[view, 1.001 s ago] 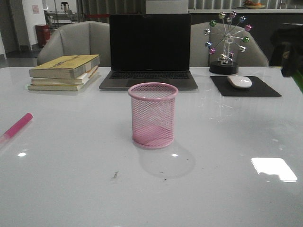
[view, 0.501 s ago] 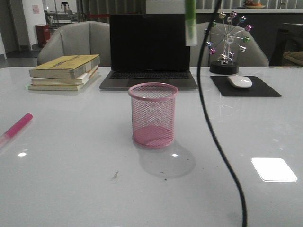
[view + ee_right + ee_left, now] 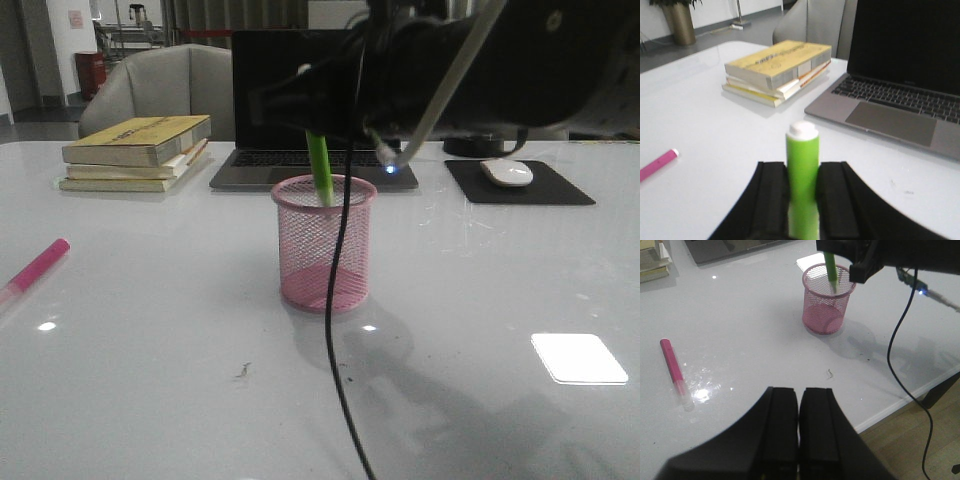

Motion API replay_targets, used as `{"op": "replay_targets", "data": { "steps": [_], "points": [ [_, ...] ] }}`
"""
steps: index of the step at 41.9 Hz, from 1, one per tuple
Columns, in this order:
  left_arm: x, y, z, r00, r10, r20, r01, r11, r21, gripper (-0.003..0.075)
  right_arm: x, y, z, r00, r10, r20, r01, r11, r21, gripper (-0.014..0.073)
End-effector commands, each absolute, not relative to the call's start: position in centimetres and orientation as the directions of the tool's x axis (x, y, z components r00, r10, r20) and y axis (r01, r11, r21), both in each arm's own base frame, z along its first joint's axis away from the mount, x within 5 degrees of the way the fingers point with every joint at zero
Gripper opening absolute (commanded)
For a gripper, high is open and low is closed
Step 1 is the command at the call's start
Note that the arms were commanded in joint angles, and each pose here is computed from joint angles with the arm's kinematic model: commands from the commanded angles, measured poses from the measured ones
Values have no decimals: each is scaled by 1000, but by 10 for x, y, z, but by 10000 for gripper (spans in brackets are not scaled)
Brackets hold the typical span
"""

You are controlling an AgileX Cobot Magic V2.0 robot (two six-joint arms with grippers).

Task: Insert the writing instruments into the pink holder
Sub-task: 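Lower the green marker into the holder and open the right gripper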

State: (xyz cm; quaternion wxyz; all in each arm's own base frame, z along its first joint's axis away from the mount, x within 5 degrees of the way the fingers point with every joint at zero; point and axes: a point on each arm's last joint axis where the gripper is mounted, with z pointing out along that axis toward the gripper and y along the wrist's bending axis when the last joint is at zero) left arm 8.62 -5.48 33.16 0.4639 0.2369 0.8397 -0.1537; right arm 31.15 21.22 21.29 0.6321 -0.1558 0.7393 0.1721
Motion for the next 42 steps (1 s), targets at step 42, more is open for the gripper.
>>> {"op": "replay_targets", "data": {
  "steps": [42],
  "points": [
    [90,-58,346,-390,203,-898,544,838,-47,127,168,100,358,-475,-317,-821,-576,817,18,486]
  ]
}}
